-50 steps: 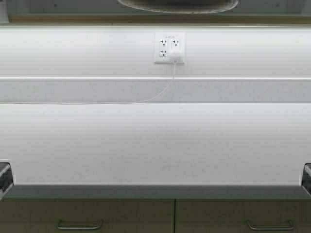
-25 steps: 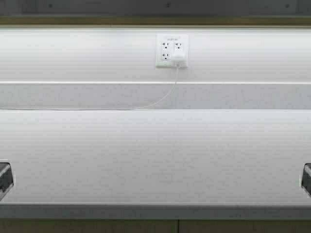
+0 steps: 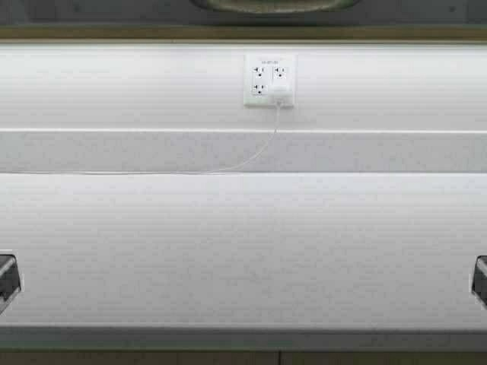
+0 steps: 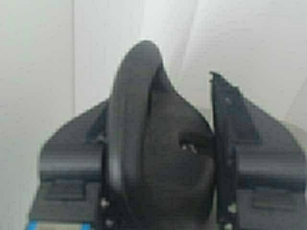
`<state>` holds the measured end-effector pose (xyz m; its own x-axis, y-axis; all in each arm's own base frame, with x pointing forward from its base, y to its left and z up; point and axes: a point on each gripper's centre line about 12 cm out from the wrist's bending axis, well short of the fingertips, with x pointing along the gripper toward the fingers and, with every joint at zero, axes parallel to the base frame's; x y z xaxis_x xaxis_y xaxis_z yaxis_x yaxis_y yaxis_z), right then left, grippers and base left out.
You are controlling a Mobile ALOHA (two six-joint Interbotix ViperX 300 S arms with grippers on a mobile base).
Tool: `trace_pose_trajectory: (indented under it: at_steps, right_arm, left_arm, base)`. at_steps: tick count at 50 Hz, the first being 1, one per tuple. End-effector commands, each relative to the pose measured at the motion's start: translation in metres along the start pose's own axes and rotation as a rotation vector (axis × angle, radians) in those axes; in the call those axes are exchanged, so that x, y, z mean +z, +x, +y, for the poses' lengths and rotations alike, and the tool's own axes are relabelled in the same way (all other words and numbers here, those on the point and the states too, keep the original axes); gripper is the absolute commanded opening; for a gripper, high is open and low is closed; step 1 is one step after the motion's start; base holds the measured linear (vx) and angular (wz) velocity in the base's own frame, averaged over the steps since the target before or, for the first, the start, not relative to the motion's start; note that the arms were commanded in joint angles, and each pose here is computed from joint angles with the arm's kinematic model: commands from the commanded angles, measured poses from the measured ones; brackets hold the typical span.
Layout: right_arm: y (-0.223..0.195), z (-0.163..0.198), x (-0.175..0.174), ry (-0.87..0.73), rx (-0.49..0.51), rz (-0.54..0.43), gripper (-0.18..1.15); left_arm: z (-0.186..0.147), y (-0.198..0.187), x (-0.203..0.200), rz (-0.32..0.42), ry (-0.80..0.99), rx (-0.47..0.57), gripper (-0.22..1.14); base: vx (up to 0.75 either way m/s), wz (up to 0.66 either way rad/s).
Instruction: Open the cabinet, put the pot inside, then close it
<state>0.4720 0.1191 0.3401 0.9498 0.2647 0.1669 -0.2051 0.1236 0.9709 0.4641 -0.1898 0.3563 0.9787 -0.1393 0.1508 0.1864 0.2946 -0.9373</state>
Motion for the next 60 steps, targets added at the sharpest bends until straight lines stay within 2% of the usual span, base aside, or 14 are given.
trace_pose_trajectory:
  at_steps: [1,29,48,51,53,60]
  right_arm:
    - [0.001,0.036,-0.064,0.051,0.114,0.127,0.08]
    - [0.021,-0.001,-0.073,0.078,0.073,0.134,0.08]
    - [0.019,0.009,-0.071,0.086,0.095,0.128,0.09]
    - [0.017,0.013,-0.067,0.083,0.109,0.120,0.17]
    - [0.016,0.016,-0.065,0.081,0.124,0.115,0.28]
    - [0.008,0.021,-0.057,0.094,0.123,0.102,0.80]
  left_arm:
    - [-0.030,-0.005,-0.027,0.063,-0.053,-0.059,0.04]
    - [-0.006,0.015,-0.042,0.071,-0.101,-0.023,0.04]
    - [-0.008,0.012,-0.039,0.070,-0.112,-0.024,0.05]
    - [-0.011,0.010,-0.036,0.055,-0.122,-0.036,0.08]
    - [-0.013,0.009,-0.034,0.044,-0.126,-0.048,0.14]
    - [-0.019,0.003,-0.023,-0.012,-0.139,-0.089,0.63]
  base:
    - [0.02,0.01]
    - [0.02,0.01]
    - [0.03,0.01]
    - [0.03,0.01]
    - [0.02,0.00]
    - [0.01,0.00]
